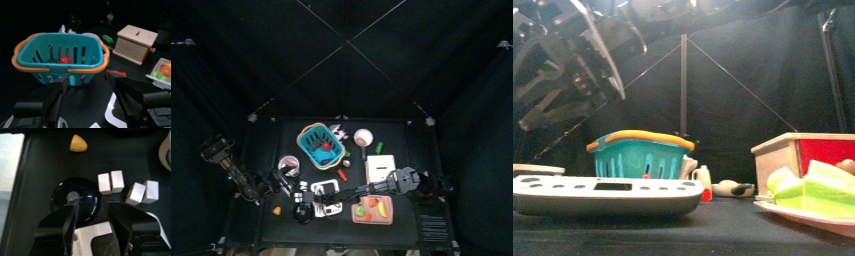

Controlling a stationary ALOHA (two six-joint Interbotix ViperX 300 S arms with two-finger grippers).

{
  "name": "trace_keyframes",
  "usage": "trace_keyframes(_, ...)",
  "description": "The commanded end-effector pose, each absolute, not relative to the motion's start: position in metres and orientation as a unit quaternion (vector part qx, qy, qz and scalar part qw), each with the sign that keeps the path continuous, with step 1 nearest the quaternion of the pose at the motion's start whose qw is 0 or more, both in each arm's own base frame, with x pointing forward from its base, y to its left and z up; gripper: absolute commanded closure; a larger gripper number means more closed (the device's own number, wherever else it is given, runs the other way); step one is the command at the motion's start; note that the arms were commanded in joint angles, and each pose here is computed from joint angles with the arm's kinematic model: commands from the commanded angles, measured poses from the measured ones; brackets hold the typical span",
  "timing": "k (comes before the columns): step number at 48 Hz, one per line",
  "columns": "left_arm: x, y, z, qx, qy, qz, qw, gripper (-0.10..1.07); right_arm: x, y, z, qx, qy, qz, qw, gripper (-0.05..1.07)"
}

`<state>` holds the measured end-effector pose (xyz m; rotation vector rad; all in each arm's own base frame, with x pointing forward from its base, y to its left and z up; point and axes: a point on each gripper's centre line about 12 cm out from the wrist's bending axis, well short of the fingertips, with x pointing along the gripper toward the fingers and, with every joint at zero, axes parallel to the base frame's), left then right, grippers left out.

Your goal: Place sushi piece to left of stove

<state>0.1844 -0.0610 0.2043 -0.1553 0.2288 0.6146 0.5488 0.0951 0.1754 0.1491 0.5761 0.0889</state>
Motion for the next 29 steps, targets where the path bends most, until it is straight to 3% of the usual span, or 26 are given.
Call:
trace_keyframes(1, 0.188, -0.072, 0.206, -0.086, 0.127, 0.273, 0.95, 0.01, 0.529, 0.091, 0.208, 0.095, 0.236, 0.053, 0.966, 0.24)
trace_keyframes(10, 0.193, -0.085, 0.203, -0.063, 0.16, 0.22, 0.96, 0.01, 0.504, 0.087, 0.205, 0.114, 0.216, 0.06, 0.968, 0.24)
trace_keyframes(29, 0.194, -0.087, 0.202, -0.048, 0.171, 0.208, 0.962, 0.01, 0.485, 0.077, 0.195, 0.111, 0.22, 0.057, 0.968, 0.24)
